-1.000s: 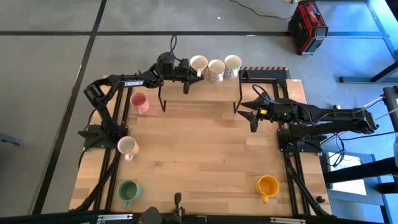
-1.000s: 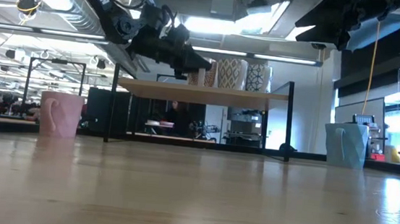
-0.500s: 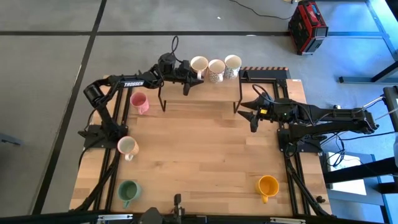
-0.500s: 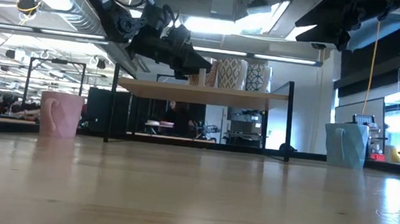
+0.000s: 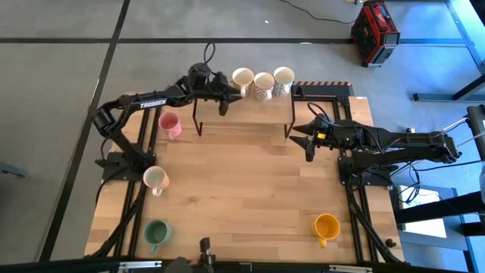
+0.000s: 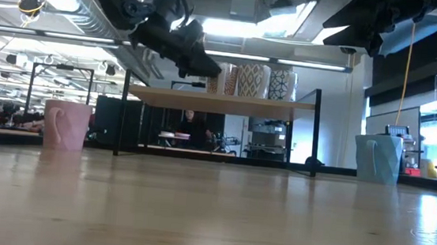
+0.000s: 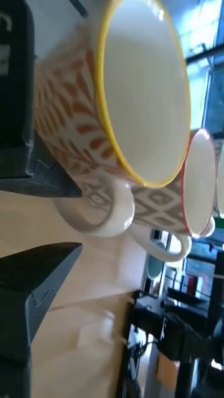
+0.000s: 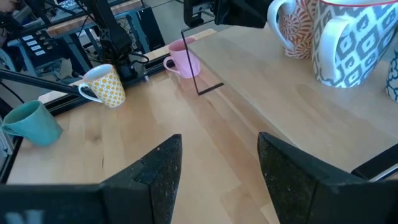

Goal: Place coffee mugs
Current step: Put the yellow patterned mug on the shelf

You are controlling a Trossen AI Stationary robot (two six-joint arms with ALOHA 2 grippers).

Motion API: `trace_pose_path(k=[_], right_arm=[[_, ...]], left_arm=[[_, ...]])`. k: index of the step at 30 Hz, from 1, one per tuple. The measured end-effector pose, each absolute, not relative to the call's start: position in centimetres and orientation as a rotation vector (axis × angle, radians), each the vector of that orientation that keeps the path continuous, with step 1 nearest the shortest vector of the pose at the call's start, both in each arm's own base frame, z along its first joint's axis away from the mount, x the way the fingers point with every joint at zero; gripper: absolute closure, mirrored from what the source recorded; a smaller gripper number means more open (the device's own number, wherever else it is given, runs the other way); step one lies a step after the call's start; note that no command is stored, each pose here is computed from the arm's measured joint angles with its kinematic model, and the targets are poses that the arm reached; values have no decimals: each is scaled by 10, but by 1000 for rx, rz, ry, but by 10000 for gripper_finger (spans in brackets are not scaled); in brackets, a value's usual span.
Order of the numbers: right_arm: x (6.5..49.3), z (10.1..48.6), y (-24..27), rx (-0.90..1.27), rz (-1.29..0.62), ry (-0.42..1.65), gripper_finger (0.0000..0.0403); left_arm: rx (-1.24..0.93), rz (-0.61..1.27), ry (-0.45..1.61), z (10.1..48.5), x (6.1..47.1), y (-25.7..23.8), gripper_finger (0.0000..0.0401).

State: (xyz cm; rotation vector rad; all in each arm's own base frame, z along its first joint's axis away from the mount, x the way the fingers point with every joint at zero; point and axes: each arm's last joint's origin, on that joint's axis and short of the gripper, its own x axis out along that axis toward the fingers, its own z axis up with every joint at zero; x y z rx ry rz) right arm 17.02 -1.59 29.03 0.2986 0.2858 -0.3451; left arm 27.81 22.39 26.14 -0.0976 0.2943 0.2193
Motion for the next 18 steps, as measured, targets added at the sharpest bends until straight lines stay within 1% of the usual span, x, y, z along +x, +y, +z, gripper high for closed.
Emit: trace_pose_path(k=[11, 15, 18], right_arm=[[170, 290, -16, 298, -345, 285, 204], [170, 290, -16, 298, -345, 285, 204], [170, 290, -16, 298, -345, 285, 204]], left_arm=[[-83, 289, 328, 289, 259, 205, 280], [-52, 293, 288, 308, 255, 190, 280], [-71, 270, 241, 322, 254, 175, 280]])
